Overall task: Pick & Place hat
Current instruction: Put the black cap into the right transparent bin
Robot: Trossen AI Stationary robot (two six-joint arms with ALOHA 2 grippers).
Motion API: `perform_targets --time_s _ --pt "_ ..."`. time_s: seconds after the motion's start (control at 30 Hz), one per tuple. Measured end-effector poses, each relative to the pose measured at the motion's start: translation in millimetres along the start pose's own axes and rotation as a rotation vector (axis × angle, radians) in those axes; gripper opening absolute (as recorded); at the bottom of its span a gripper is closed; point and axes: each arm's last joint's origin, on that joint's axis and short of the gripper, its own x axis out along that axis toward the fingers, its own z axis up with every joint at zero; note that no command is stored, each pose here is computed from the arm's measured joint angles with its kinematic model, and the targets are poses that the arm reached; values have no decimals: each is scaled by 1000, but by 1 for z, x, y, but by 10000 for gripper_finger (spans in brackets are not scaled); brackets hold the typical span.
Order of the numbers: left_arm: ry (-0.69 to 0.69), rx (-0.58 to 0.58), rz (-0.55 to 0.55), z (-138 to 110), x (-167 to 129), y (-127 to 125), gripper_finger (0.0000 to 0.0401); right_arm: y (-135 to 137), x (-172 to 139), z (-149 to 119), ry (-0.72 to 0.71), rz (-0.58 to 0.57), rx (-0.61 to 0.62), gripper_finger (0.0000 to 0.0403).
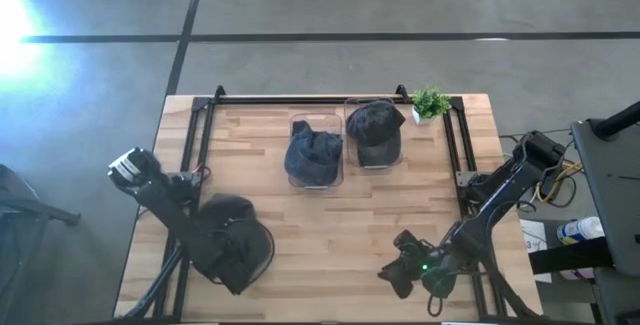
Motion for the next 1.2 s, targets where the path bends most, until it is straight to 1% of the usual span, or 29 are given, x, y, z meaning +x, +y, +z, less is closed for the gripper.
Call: perform_targets --time_s 0.07,0.13,0.3,0.4,0.47,0.53,0.63,0.73,0.8,0.9,0.97,1.07,1.13,1.2 --pt "-47 -8 -36 3 3 -5 132 0 0 0 0 0 -4 130" --pt "-83 -22 -120 7 4 -14 128 0 0 0 1 -1 -11 130" --pt "-186 -3 -418 20 0 -47 109 -1 0 0 3 -2 -12 130" --pt "-302 -7 -605 32 -9 -66 97 -1 0 0 11 -4 -8 130" --pt "-363 -15 -689 43 -16 -75 90 -2 1 -1 27 -8 2 130" --pt "-357 -4 -681 52 -20 -78 84 -5 2 -2 39 -19 18 130" --pt "-317 35 -562 55 -31 -74 74 -11 3 -3 59 -37 57 130" --pt "-180 32 -411 52 -36 -61 69 -19 5 -5 82 -63 95 130" --pt "-66 43 -379 49 -33 -57 69 -23 5 -6 87 -75 118 130" --pt "31 49 -441 43 -25 -61 69 -28 9 -9 122 -102 136 130" --pt "53 40 -480 39 -14 -64 69 -30 15 -13 181 -116 138 130" --pt "62 3 -527 36 7 -71 69 -30 29 -22 250 -91 153 130" --pt "61 -10 -567 34 18 -78 69 -30 39 -28 253 -62 164 130" --pt "59 -22 -595 33 27 -85 69 -32 48 -31 220 -51 180 130"
